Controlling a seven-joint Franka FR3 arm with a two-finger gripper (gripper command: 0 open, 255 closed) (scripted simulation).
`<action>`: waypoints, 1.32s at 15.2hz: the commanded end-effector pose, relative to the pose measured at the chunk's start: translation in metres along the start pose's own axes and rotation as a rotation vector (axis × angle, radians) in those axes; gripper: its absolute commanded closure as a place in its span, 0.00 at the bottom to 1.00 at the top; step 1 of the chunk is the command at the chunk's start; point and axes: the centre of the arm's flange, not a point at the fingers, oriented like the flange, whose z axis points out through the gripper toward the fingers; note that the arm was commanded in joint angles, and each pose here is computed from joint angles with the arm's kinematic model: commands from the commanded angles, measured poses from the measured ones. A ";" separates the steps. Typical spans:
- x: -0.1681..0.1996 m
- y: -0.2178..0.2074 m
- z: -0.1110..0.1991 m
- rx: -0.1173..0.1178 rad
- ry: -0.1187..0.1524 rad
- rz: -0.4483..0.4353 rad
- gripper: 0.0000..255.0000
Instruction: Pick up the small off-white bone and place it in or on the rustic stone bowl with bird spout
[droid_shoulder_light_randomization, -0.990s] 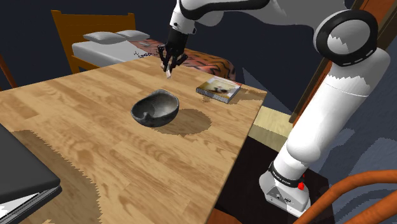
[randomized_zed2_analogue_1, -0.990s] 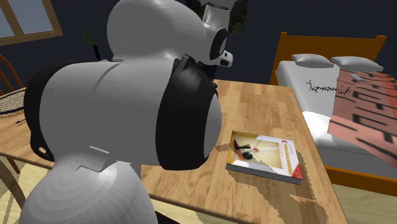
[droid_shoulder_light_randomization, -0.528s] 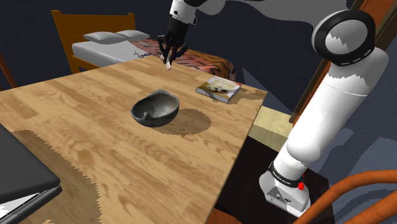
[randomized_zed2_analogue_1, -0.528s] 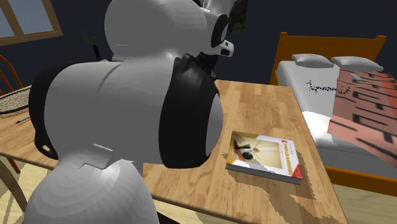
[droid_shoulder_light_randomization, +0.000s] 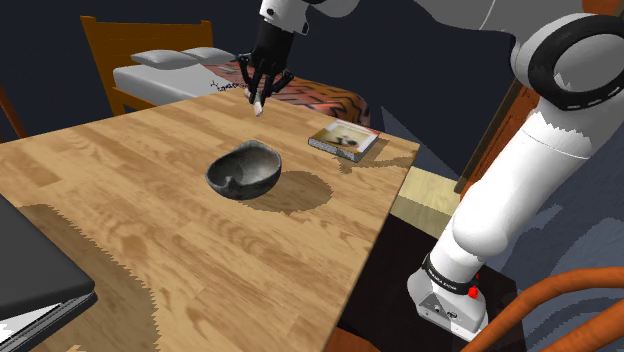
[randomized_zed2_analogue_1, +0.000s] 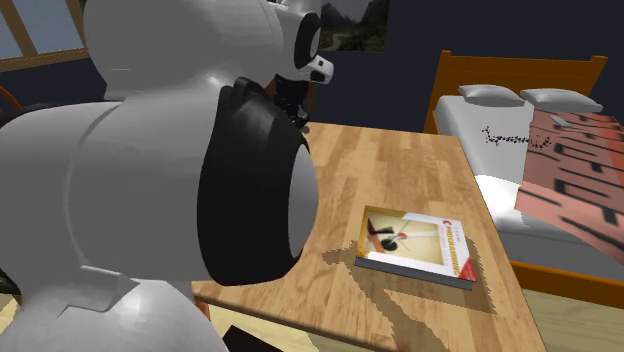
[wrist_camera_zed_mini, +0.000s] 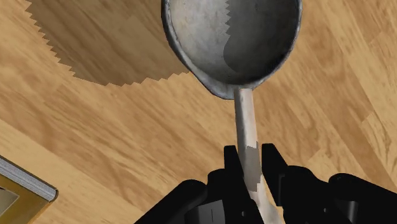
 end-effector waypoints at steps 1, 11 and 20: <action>-0.021 -0.010 0.001 0.000 0.000 0.001 1.00; -0.109 -0.046 0.017 0.000 0.000 0.001 1.00; -0.111 -0.033 0.062 0.000 0.000 0.001 1.00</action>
